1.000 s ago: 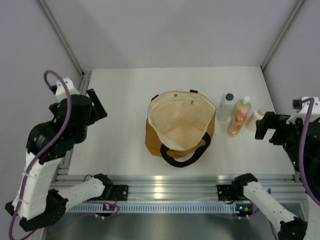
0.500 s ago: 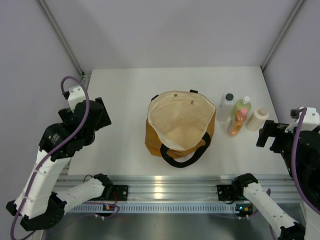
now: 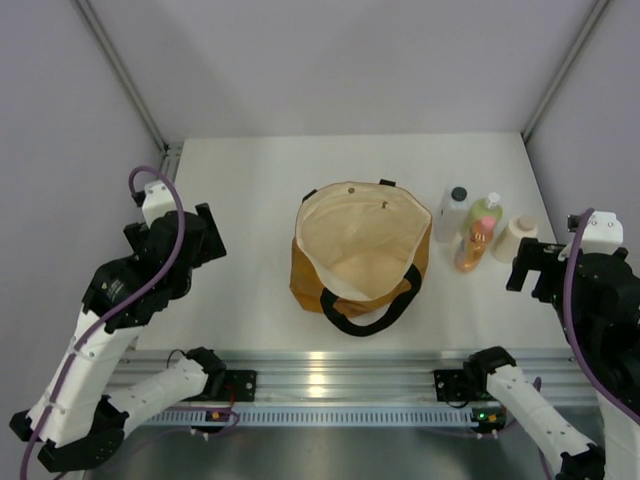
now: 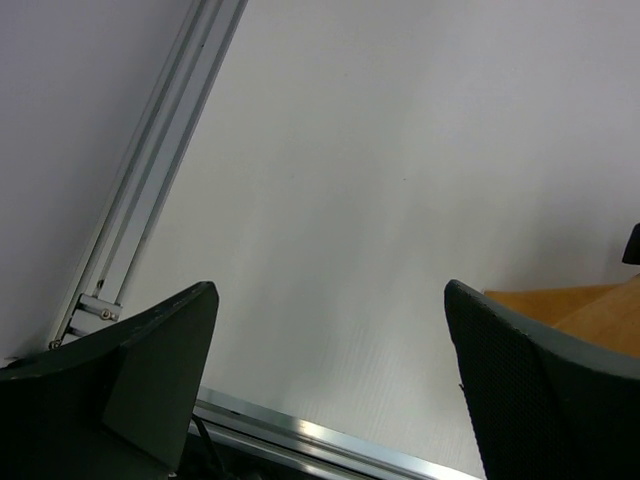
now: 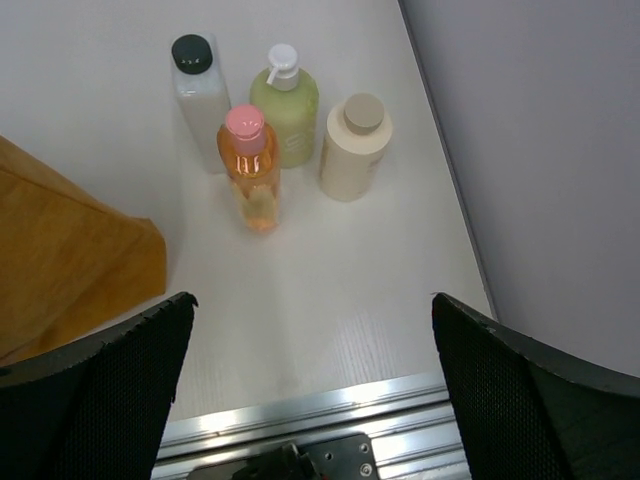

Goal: Take the personal care products out of the canvas bag

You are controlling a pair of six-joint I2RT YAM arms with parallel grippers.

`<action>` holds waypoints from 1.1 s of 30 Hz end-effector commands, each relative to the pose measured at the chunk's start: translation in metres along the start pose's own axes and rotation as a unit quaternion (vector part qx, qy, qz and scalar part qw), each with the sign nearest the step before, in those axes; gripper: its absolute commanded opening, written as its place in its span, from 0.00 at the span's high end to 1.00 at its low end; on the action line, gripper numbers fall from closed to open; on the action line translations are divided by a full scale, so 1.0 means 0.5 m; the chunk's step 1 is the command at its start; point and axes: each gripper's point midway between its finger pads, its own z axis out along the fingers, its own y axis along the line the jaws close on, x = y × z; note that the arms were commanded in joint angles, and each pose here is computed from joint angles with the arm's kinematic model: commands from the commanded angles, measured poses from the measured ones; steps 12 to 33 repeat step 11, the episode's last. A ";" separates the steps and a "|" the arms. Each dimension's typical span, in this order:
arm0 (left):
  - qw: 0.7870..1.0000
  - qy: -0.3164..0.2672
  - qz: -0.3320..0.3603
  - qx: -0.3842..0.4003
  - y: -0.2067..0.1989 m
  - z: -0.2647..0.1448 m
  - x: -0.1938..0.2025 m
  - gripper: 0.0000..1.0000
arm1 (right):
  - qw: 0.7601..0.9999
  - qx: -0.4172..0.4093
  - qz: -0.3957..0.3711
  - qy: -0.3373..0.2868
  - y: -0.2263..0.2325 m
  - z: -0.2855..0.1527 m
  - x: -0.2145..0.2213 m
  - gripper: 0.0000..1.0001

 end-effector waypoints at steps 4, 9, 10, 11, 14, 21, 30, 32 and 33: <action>1.000 -0.021 -0.004 0.016 -0.022 0.009 -0.021 0.01 | 0.999 -0.012 0.015 -0.026 0.023 0.020 -0.040 0.00; 1.000 -0.019 0.000 0.012 -0.024 0.017 -0.014 0.01 | 0.999 -0.010 0.017 -0.025 0.025 0.027 -0.038 0.01; 1.000 -0.019 -0.001 0.012 -0.023 0.017 -0.014 0.01 | 1.000 -0.010 0.014 -0.022 0.026 0.029 -0.035 0.00; 1.000 -0.018 0.000 0.011 -0.024 0.019 -0.011 0.01 | 1.000 -0.010 0.016 -0.023 0.027 0.031 -0.035 0.00; 1.000 -0.018 0.000 0.011 -0.024 0.019 -0.011 0.01 | 1.000 -0.010 0.016 -0.023 0.027 0.031 -0.035 0.00; 1.000 -0.018 0.000 0.011 -0.024 0.019 -0.011 0.01 | 1.000 -0.010 0.016 -0.023 0.027 0.031 -0.035 0.00; 1.000 -0.018 0.000 0.011 -0.024 0.019 -0.011 0.01 | 1.000 -0.010 0.016 -0.023 0.027 0.031 -0.035 0.00; 1.000 -0.018 0.000 0.011 -0.024 0.019 -0.011 0.01 | 1.000 -0.010 0.016 -0.023 0.027 0.031 -0.035 0.00; 1.000 -0.018 0.000 0.011 -0.024 0.019 -0.011 0.01 | 1.000 -0.010 0.016 -0.023 0.027 0.031 -0.035 0.00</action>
